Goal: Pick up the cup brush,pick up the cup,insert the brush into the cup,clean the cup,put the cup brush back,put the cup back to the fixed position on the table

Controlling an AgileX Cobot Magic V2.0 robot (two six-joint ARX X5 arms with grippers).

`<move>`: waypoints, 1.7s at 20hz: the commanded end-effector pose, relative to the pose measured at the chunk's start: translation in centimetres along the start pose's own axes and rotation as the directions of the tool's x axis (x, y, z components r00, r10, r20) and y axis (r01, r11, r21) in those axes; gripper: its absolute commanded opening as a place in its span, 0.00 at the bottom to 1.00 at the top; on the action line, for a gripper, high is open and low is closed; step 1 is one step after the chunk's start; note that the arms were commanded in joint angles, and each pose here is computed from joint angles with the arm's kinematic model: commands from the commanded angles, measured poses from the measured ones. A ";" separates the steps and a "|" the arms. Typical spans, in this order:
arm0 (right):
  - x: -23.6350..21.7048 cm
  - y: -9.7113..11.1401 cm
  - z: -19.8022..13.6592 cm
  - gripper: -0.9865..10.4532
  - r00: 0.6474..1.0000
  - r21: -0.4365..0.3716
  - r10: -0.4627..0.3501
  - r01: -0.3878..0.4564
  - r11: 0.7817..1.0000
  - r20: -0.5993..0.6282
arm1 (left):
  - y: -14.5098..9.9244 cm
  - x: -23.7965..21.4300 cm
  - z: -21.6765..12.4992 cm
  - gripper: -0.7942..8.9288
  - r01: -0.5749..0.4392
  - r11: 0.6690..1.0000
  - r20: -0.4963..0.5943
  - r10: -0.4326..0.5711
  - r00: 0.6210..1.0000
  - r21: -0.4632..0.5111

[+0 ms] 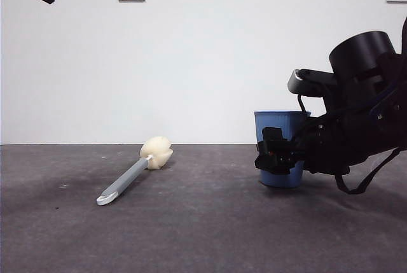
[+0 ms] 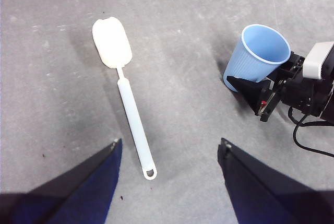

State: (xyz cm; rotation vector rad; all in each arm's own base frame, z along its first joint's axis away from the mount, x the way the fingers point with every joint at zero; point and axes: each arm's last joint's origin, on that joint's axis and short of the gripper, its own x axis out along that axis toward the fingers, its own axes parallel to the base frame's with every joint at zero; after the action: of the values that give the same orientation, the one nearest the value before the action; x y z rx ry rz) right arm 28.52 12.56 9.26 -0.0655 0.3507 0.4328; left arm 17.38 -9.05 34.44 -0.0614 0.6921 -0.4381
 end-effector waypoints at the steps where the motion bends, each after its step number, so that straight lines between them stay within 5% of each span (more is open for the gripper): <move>1: 0.1 0.1 -2.0 0.15 0.992 0.004 0.003 -0.003 1.000 -0.126 | 0.0 0.1 0.0 0.41 -0.002 1.000 0.003 0.002 1.000 0.012; 4: 0.0 0.1 -2.3 0.44 0.989 0.011 0.003 -0.001 1.000 -0.151 | 0.0 0.1 0.0 0.41 -0.002 1.000 0.002 0.002 1.000 0.012; 9: 0.0 0.1 -2.7 0.48 0.981 0.011 0.003 -0.001 1.000 -0.194 | 0.0 0.1 -0.1 0.41 -0.002 1.000 0.000 0.002 1.000 0.011; 12: -0.2 0.0 -2.7 0.59 0.974 0.013 0.003 0.000 1.000 -0.225 | 0.0 0.1 -0.1 0.41 -0.002 1.000 -0.001 0.002 1.000 0.011; 20: -2.9 0.3 -0.8 0.59 0.919 0.097 0.008 0.033 0.995 -0.395 | 0.0 0.1 -0.1 0.41 -0.002 1.000 -0.001 0.002 1.000 0.012; 25: -8.7 2.1 3.5 0.58 0.885 0.155 0.049 0.027 0.988 -0.463 | 0.0 0.1 -0.1 0.41 0.007 1.000 -0.003 -0.007 1.000 0.011; 30: -16.8 3.6 7.5 0.58 0.870 0.163 0.142 -0.072 0.984 -0.472 | -0.3 0.1 -0.3 0.41 0.132 0.991 -0.040 -0.131 0.991 0.019; 34: -22.7 3.6 11.1 0.30 0.853 0.209 0.269 -0.193 0.959 -0.447 | -0.5 0.0 -1.0 0.40 0.234 0.972 -0.128 -0.232 0.964 0.000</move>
State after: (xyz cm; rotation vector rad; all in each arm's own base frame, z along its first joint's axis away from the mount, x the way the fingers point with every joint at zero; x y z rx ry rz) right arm 11.37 8.30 27.65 0.0239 0.8653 0.6308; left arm 16.55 -9.42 33.94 -0.1129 0.8117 -0.6648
